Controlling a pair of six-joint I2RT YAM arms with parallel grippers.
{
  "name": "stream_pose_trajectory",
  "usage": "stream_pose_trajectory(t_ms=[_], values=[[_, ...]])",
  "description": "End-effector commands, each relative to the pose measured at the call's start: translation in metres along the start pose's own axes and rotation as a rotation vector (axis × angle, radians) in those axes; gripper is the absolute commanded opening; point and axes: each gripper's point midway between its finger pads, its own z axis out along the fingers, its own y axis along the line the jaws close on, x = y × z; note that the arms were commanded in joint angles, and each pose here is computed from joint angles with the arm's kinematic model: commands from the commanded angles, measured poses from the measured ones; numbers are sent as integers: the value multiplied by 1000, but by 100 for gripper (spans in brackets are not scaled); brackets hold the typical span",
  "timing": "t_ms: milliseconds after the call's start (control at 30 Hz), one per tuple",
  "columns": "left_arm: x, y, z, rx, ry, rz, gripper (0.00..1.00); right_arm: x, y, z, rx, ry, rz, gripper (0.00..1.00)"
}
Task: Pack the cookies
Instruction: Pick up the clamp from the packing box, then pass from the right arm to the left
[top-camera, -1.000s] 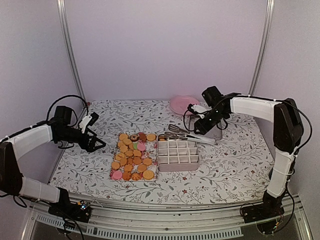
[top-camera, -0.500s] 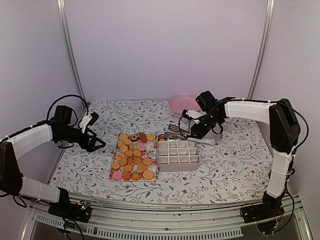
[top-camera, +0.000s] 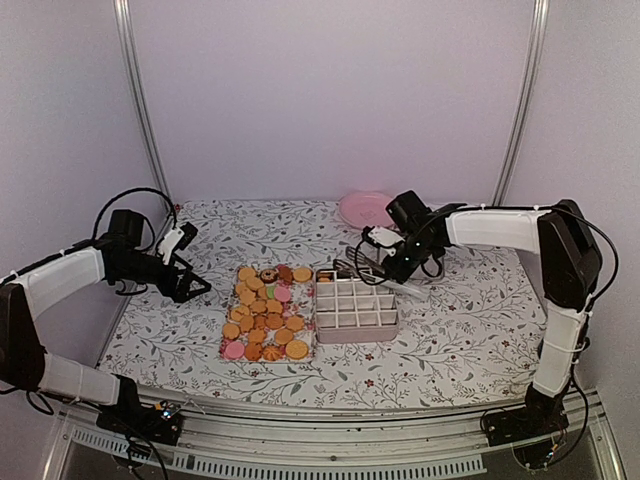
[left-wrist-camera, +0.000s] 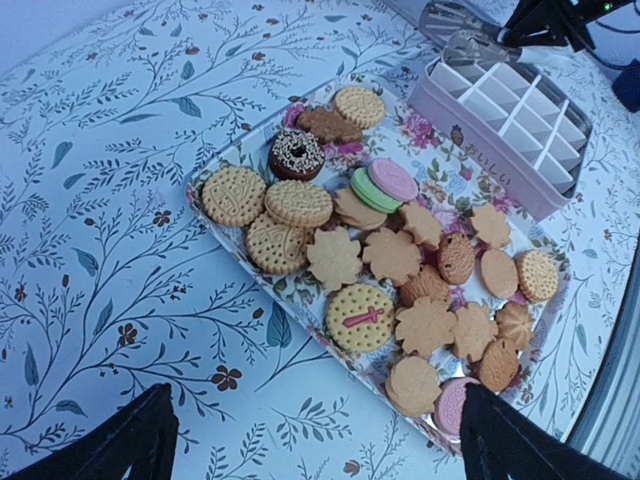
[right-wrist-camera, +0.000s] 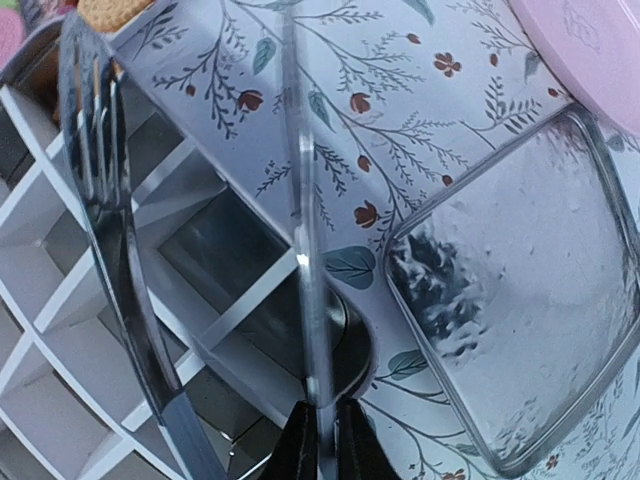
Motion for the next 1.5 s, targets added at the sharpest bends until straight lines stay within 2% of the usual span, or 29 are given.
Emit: stream_pose_trajectory(t_ms=[0, 67, 300, 467, 700, 833, 1033, 1267, 1467], values=[[-12, -3, -4, 6, -22, 28, 99, -21, 1, -26, 45, -79, -20, 5], [-14, -6, -4, 13, -27, 34, 99, -27, 3, -34, 54, -99, -29, 0], [-21, -17, -2, 52, -40, 67, 99, -36, 14, -47, 43, -134, -43, 0], [-44, -44, 2, 127, -65, 158, 99, -56, 32, -67, 38, -189, -59, 0], [-104, -102, 2, 311, -137, 326, 99, -127, 108, -115, -66, -417, -107, 0], [-126, -116, 0, 326, -128, 421, 99, -152, 144, -126, -89, -467, -143, 0], [-127, -126, -9, 309, -81, 533, 97, -172, 172, -140, -112, -508, -183, 0], [-104, -151, -15, 364, -17, 584, 86, -178, 184, -148, -137, -535, -193, 0], [-109, -140, -24, 261, -18, 589, 96, -164, 179, -140, -109, -490, -181, 0]])
